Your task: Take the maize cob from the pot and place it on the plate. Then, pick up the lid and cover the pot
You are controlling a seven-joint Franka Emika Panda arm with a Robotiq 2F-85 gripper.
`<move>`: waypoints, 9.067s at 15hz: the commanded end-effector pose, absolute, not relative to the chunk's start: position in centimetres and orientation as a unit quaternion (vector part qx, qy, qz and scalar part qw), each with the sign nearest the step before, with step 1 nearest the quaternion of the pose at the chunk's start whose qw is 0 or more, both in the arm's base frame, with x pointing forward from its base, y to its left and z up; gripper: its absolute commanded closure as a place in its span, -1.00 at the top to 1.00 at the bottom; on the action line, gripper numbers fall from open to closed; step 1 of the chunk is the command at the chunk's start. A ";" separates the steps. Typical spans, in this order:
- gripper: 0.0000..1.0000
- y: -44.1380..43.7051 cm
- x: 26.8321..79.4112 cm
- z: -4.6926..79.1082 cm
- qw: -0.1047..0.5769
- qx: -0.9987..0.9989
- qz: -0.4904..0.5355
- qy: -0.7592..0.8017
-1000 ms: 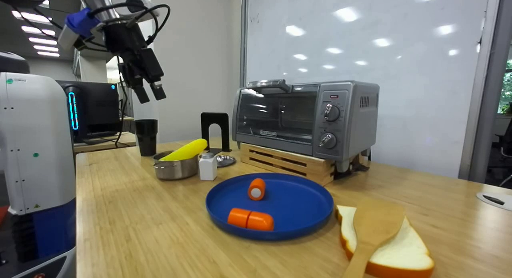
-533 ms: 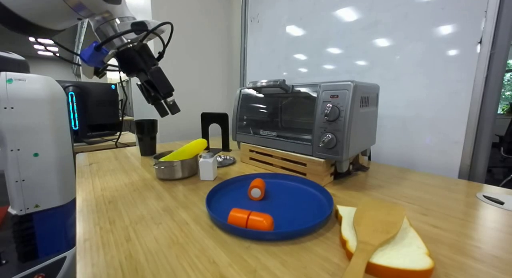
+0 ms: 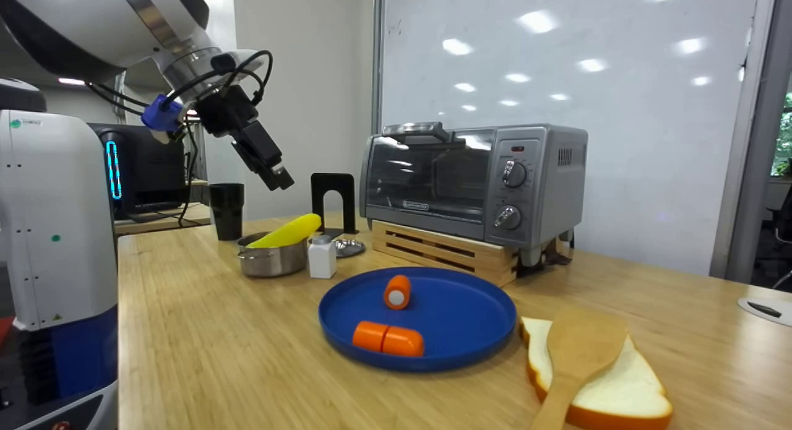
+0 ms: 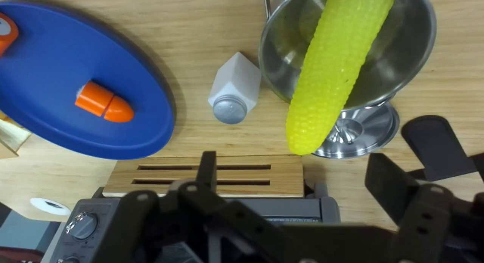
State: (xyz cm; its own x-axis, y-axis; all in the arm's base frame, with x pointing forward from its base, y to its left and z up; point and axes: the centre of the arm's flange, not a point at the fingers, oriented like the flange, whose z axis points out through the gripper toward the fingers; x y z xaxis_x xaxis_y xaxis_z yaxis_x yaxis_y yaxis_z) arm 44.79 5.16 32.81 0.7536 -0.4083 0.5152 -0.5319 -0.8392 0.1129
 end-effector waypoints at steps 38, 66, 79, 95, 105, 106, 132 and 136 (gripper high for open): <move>0.37 4.0 48.9 25.1 0.111 0.936 0.243 -0.229; -0.62 -9.1 38.1 40.8 0.016 0.934 0.248 -0.258; -0.62 -24.4 32.4 37.7 -0.044 0.861 0.192 -0.470; -0.62 -32.0 36.2 34.1 -0.050 0.799 0.097 -0.591; -0.62 -32.8 38.8 29.5 -0.015 0.793 0.070 -0.604; -0.62 -32.6 39.3 29.3 -0.013 0.795 0.070 -0.602; 1.00 -22.7 43.9 33.4 0.045 0.873 0.108 -0.473; 1.00 -14.8 47.1 39.7 0.043 0.908 0.176 -0.378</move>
